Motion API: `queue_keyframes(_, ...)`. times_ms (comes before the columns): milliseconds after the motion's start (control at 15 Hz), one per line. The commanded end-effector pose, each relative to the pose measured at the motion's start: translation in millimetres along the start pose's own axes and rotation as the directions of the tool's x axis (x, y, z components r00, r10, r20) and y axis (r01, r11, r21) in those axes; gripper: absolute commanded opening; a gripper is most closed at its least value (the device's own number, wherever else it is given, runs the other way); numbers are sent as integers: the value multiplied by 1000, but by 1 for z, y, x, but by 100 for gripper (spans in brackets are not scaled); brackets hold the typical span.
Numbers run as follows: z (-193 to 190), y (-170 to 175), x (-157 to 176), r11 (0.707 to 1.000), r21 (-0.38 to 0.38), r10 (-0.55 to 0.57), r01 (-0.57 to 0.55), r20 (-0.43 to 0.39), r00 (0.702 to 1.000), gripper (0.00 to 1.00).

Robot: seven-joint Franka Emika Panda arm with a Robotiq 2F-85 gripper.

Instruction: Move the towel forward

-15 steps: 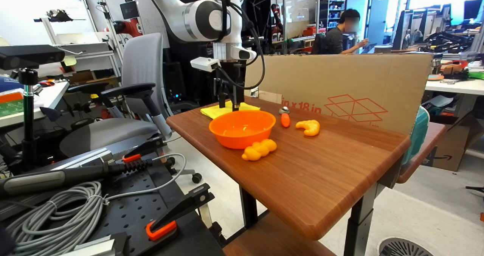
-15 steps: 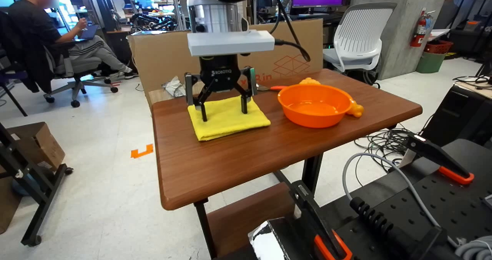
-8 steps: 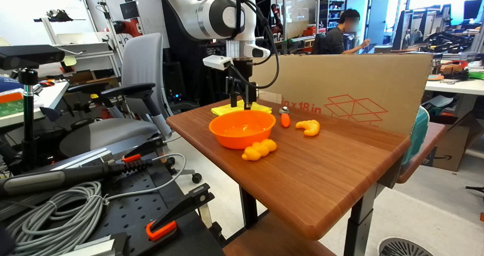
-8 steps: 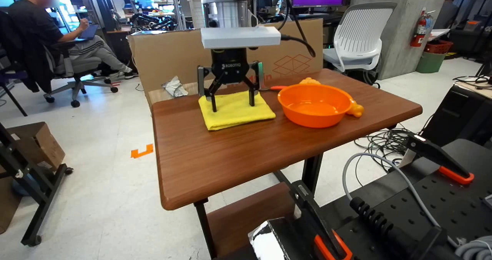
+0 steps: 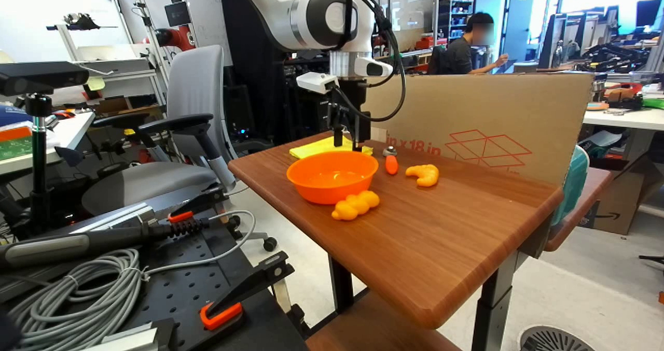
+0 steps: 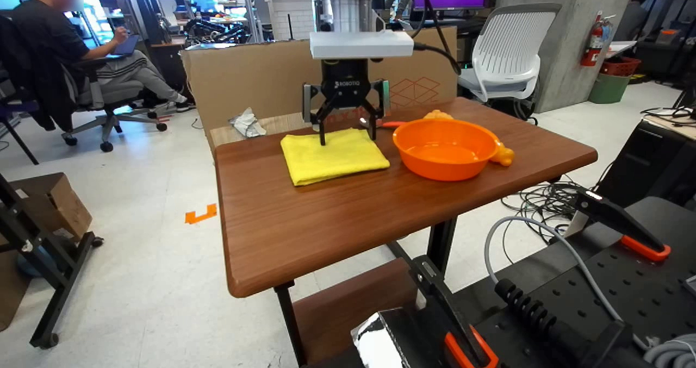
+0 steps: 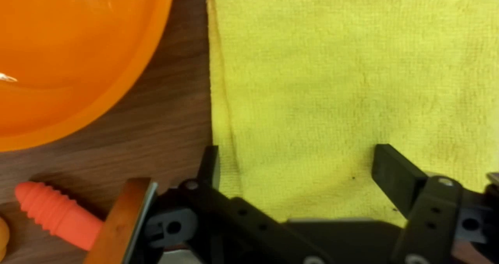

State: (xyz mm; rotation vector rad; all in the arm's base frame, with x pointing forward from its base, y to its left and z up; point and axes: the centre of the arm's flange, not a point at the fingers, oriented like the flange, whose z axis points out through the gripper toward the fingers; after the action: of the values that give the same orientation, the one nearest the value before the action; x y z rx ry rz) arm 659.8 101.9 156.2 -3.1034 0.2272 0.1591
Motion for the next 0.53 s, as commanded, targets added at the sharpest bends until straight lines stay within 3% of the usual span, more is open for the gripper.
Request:
queue_keyframes(0,5,8,22,999,26,45,-46,31,999,100)
queue_keyframes(467,-2,35,37,991,58,120,-122,32,992,100)
